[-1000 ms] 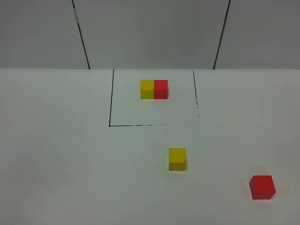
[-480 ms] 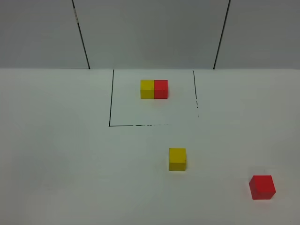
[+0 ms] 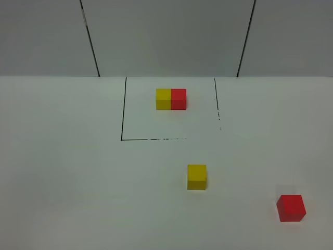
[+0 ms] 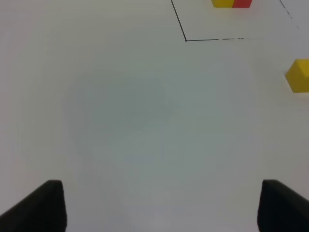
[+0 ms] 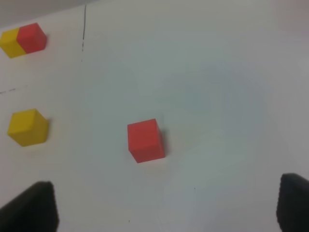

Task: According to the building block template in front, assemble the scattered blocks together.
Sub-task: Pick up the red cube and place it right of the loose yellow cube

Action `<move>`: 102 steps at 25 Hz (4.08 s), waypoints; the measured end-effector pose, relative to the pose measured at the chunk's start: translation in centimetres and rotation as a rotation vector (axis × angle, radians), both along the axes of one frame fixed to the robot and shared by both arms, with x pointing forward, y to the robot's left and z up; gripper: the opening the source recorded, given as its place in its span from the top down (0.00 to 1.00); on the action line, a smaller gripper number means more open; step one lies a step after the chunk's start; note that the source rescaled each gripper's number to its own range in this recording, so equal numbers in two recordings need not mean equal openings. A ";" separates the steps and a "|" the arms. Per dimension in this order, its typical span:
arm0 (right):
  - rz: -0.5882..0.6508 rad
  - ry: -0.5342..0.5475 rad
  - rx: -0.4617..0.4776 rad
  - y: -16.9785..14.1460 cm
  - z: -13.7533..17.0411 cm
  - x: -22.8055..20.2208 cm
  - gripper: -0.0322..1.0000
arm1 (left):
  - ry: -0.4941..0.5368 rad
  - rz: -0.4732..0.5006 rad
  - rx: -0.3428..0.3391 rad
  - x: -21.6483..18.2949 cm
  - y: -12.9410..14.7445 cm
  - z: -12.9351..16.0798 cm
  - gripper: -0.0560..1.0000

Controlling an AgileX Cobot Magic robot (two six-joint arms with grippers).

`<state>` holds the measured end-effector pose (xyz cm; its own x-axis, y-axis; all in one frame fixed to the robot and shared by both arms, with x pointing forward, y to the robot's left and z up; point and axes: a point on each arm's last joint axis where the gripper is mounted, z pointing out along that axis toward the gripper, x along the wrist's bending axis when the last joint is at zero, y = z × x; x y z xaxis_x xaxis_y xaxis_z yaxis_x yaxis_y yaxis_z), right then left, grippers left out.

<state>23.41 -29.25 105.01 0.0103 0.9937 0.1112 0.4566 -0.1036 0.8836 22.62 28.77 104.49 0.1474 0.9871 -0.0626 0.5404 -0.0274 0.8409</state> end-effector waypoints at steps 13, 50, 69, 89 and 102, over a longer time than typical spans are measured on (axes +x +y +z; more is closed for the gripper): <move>0.000 0.000 -0.001 0.0 0.0 0.0 0.19 | 0.000 0.000 0.000 0.0 0.0 0.0 0.09; 0.104 0.898 0.041 0.4 -5.9 20.1 0.00 | 0.000 0.001 -0.002 0.0 0.0 0.0 0.09; 0.232 0.911 -0.160 4.4 -11.2 28.2 0.00 | 0.000 0.001 -0.002 0.0 0.0 0.0 0.09; 0.189 0.988 -0.133 4.6 -15.5 29.2 0.00 | 0.000 0.001 -0.002 0.0 0.0 0.0 0.09; 0.183 1.024 -0.137 4.6 -16.6 29.5 0.07 | 0.000 0.001 -0.001 0.0 0.0 0.0 0.09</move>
